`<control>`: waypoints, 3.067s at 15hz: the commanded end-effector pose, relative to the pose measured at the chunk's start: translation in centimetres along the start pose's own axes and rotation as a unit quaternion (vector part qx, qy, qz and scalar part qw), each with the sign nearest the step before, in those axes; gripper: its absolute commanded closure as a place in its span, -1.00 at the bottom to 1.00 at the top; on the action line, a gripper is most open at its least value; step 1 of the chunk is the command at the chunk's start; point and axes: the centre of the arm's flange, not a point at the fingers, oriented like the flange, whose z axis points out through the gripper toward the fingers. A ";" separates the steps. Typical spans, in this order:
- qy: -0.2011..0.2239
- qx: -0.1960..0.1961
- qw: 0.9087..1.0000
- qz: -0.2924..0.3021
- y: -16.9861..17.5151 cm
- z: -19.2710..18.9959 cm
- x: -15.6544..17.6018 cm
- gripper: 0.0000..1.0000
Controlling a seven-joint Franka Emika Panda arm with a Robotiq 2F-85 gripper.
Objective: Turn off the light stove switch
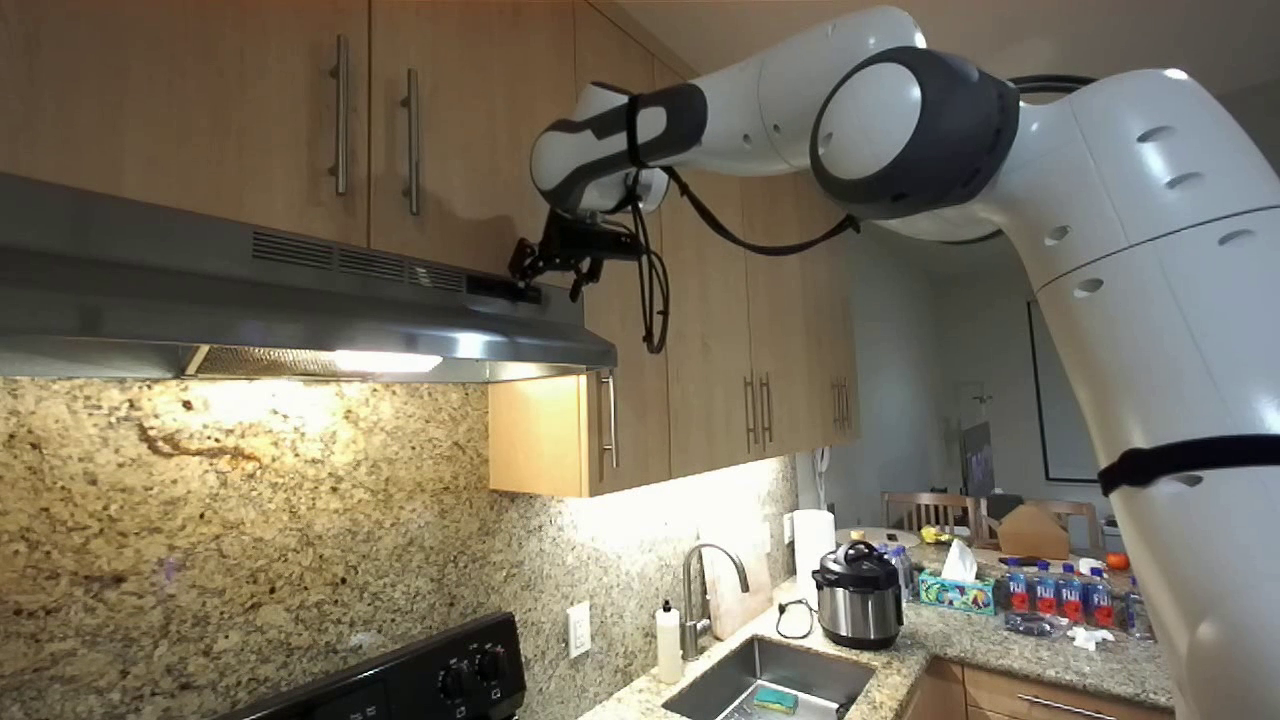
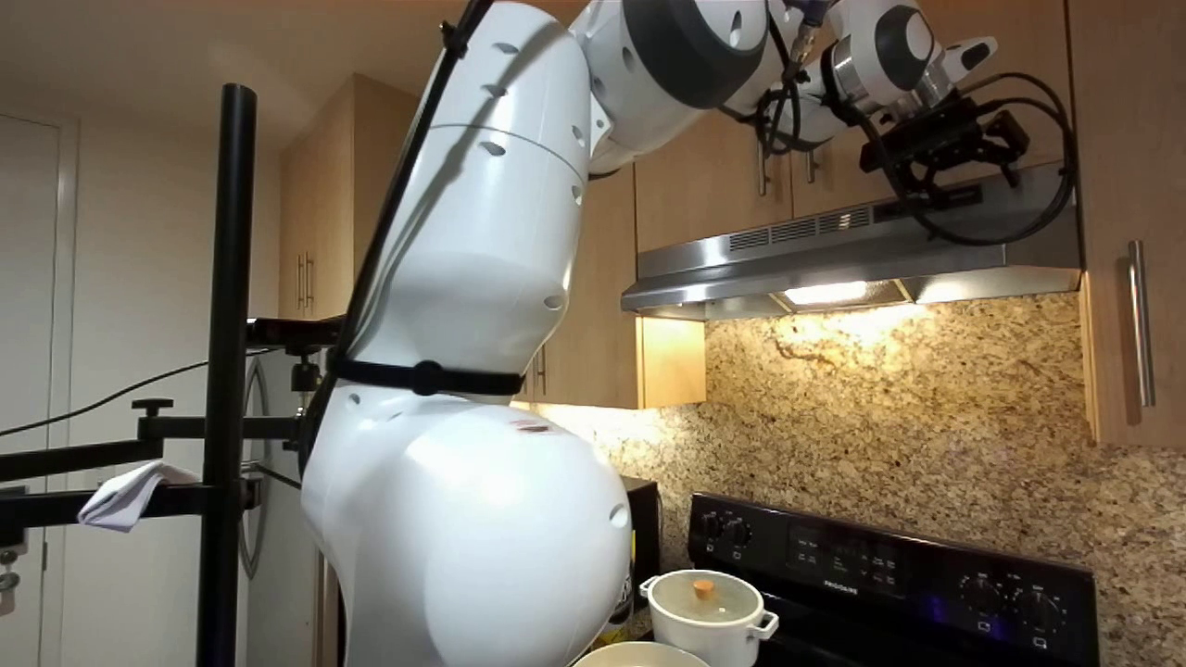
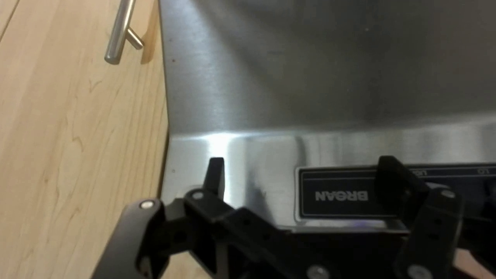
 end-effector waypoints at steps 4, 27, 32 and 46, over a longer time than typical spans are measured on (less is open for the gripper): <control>0.040 0.035 0.998 -0.025 -0.5 0.1 0.8 -1.00; 0.025 0.039 0.996 -0.081 -3.4 -4.8 -4.4 -1.00; 0.028 0.035 0.997 -0.067 -2.9 -5.9 -3.1 -1.00; -0.004 0.026 0.998 -0.054 -0.3 -2.6 -0.4 -1.00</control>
